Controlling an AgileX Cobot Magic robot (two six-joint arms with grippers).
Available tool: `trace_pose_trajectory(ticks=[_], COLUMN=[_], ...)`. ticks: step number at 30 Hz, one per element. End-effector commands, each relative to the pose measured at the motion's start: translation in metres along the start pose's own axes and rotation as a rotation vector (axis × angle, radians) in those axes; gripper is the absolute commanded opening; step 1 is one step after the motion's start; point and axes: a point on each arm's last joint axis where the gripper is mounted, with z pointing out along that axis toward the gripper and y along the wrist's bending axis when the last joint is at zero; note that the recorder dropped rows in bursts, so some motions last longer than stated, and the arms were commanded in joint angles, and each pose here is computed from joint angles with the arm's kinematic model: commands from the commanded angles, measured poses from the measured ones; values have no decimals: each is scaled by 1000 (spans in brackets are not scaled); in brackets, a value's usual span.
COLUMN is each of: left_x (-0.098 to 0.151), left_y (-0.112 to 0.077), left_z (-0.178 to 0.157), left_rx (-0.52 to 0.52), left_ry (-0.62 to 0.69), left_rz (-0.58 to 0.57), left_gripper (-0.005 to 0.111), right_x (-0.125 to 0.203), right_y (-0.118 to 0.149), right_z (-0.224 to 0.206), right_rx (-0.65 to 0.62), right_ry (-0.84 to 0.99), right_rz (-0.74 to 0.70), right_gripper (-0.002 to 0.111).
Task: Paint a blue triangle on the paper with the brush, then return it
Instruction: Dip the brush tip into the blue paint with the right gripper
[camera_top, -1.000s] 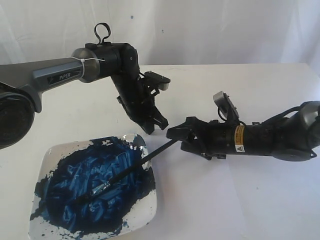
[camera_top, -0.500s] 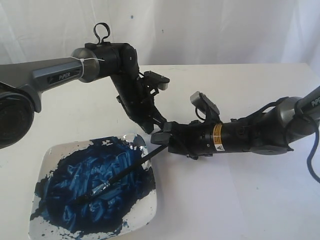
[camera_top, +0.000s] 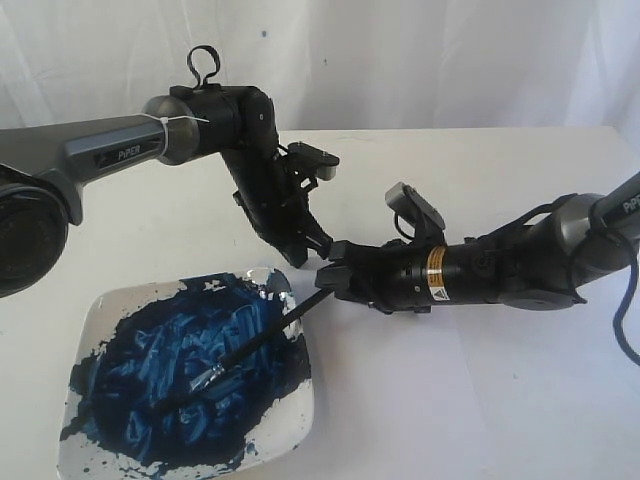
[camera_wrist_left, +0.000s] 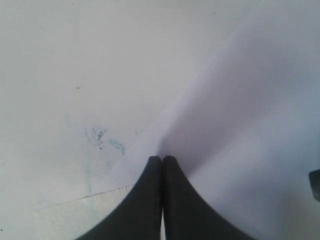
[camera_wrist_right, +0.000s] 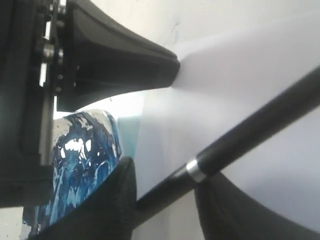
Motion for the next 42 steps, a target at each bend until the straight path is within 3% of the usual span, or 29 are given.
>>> trace_pose_trajectory(ticks=[1,23,42], left_x=[1,1,1], left_y=[-1,-1,-1], left_z=[3,3,3], left_rx=[11,12,13], left_ry=[10,10,11], left_rz=[-1,-2,-2], left_gripper=[0,0,0], right_x=[-4,-4,14], right_y=[1,2,9], right_z=[0,0,-4], right_rx=[3,-11,-139], right_ry=[-23,-25,52], right_rz=[12,15,-26], right_gripper=[33,0,0])
